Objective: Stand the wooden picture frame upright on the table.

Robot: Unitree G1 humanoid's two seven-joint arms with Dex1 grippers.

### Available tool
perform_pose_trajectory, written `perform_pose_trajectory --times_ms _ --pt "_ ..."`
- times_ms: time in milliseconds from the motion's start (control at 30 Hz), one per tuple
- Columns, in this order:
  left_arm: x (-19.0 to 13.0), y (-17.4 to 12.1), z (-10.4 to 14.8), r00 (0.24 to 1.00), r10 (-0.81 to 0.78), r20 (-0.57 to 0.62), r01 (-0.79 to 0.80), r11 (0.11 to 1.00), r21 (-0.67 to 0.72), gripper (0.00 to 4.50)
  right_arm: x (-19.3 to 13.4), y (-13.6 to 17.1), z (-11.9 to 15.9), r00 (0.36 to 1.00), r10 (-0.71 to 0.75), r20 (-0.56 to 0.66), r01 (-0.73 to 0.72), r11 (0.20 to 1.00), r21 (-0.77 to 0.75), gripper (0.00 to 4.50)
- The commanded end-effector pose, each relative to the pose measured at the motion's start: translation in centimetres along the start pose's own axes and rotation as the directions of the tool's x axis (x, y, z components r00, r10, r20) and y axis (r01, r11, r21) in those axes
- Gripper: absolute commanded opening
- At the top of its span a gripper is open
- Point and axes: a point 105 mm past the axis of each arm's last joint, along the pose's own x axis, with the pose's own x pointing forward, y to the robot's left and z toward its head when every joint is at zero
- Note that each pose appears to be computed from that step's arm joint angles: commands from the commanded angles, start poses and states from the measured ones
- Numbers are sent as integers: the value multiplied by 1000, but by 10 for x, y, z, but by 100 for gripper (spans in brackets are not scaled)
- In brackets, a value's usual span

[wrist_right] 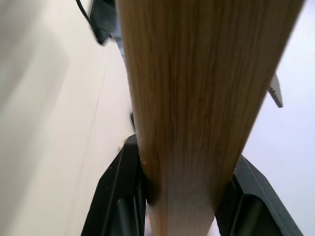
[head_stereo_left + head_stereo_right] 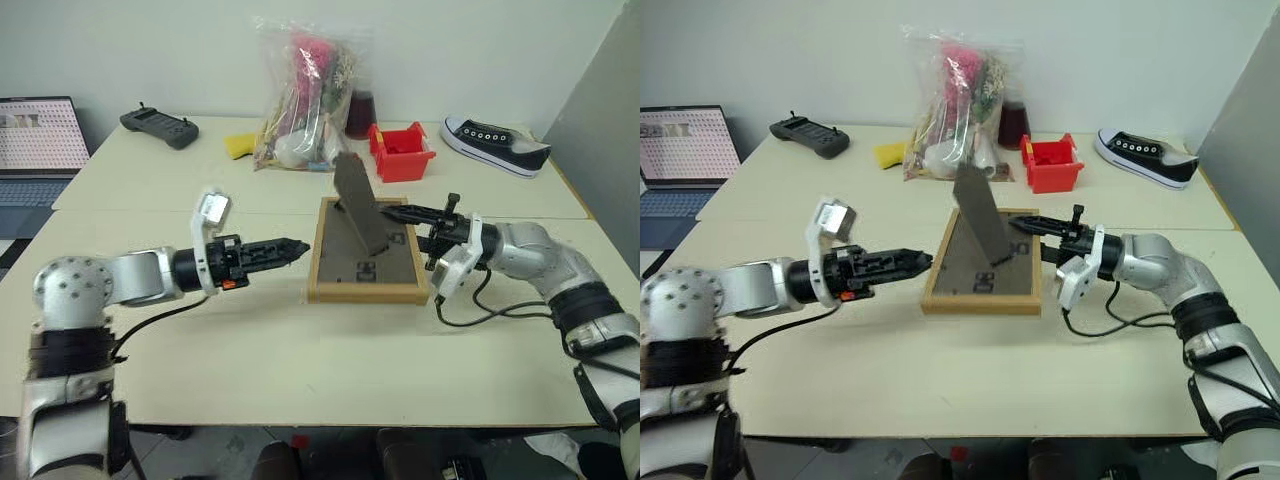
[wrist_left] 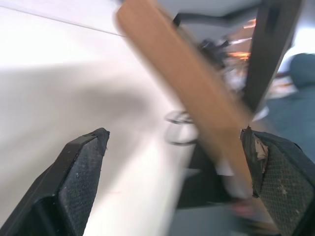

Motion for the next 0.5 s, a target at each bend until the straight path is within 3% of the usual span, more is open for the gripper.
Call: perform_pose_trajectory --times_ms 33,100,200,333,500 --pt "2 -7 17 982 161 96 -185 911 369 450 12 -8 2 1000 -17 1 15 908 418 134" --pt "4 -13 25 961 186 205 -261 858 443 450 20 9 -1 999 36 10 -33 711 703 133" --pt "7 -20 23 942 186 279 -306 819 485 450 28 24 -3 997 60 49 -70 442 894 133" --pt "7 -16 9 940 200 276 -314 826 469 450 35 50 -18 994 99 33 -61 291 955 133" --pt "-1 -11 -12 955 216 202 -287 844 453 450 38 81 -29 985 172 33 -70 217 974 133"
